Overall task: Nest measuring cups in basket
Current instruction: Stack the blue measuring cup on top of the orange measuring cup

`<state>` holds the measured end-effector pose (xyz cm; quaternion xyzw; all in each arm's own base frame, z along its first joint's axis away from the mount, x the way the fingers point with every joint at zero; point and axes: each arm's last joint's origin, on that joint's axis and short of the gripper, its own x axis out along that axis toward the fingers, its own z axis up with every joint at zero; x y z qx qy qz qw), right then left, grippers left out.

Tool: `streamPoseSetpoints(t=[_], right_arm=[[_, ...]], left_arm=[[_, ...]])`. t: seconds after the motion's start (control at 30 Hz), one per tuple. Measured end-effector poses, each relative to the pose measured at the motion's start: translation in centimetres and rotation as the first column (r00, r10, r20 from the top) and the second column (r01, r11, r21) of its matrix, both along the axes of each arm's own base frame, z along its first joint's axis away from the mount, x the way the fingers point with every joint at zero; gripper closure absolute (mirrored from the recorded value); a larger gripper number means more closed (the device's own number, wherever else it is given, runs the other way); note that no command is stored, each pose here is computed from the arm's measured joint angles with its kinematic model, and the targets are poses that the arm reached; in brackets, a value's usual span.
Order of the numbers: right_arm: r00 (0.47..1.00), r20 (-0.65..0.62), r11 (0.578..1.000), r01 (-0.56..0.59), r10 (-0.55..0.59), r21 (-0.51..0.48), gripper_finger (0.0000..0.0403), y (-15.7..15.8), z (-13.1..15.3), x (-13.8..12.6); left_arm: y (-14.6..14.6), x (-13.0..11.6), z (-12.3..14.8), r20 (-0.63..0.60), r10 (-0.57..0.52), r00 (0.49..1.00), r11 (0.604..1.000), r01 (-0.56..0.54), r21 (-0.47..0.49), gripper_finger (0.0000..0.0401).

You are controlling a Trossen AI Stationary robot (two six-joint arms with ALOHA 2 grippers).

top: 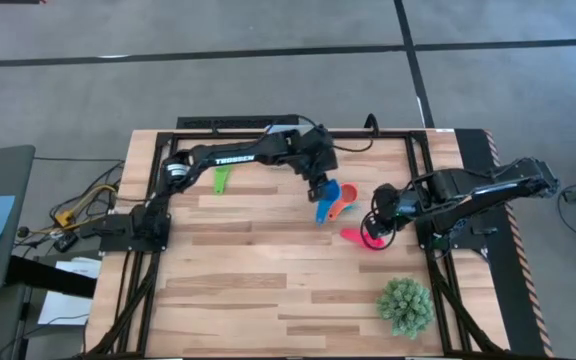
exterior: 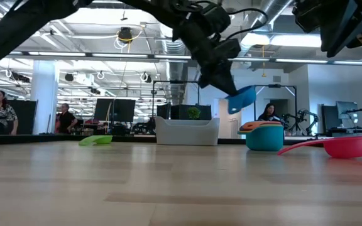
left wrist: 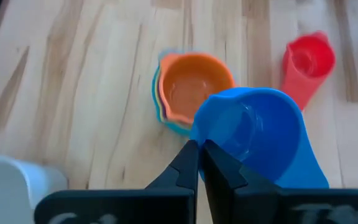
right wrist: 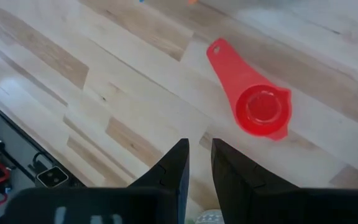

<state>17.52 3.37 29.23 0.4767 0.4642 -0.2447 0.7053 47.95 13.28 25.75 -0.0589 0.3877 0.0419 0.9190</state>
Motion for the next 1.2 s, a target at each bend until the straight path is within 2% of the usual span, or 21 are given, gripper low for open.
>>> streamPoseSetpoints(t=[0.4,1.2], right_arm=[[0.999,-0.004,0.999,0.037,-0.037,0.023,0.031,0.6,0.0,-0.1],[0.99,-0.009,0.987,0.142,-0.142,0.076,0.031,0.6,0.1,0.0]], left_arm=[[0.9,2.2,-0.8,0.119,-0.023,0.993,0.999,0.018,0.045,0.0401],[1.2,2.3,-1.8,0.089,-0.101,0.991,0.989,0.09,0.122,0.0401]])
